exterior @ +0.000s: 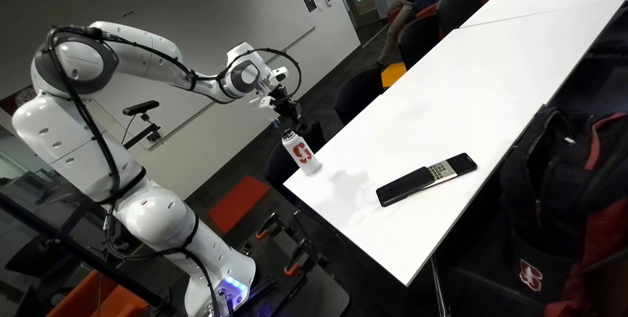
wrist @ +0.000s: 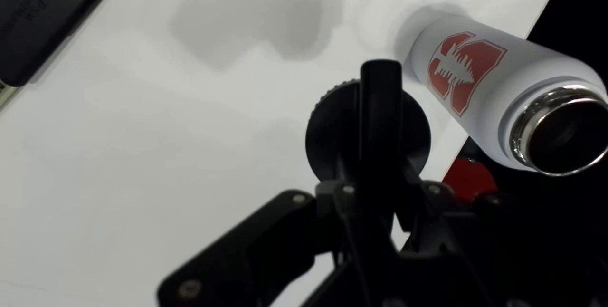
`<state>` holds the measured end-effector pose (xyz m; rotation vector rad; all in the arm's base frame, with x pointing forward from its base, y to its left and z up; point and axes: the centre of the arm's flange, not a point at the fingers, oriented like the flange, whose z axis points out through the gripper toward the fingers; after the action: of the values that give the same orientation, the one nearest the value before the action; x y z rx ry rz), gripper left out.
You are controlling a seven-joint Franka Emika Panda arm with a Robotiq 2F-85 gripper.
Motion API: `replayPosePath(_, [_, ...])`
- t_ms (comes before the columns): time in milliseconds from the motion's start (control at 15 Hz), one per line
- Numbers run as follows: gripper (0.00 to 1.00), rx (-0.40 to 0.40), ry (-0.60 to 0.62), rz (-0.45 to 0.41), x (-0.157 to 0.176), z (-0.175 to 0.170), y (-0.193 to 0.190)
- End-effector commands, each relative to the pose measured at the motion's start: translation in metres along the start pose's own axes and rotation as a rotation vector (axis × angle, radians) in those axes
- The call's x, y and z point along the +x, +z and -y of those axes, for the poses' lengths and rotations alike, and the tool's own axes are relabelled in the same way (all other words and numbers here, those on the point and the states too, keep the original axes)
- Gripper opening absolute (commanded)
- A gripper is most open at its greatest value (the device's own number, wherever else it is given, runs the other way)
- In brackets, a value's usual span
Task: Take the lid and put it on the bottle
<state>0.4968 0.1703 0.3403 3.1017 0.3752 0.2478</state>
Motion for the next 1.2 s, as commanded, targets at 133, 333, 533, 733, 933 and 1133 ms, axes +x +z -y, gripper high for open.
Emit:
replayPosePath(133, [0.05,0.044,0.003,-0.004,0.0,0.001,0.0])
replayPosePath(333, [0.05,0.197,-0.002,-0.018,0.025,0.04,-0.025])
replayPosePath(533, [0.05,0.256,-0.01,0.035,0.049,0.084,-0.051])
replayPosePath(733, [0.05,0.209,-0.017,0.117,0.062,0.112,-0.067])
replayPosePath(933, [0.05,0.131,-0.017,0.138,0.067,0.121,-0.063])
replayPosePath(1133, [0.05,0.079,-0.045,0.138,0.067,0.13,-0.044])
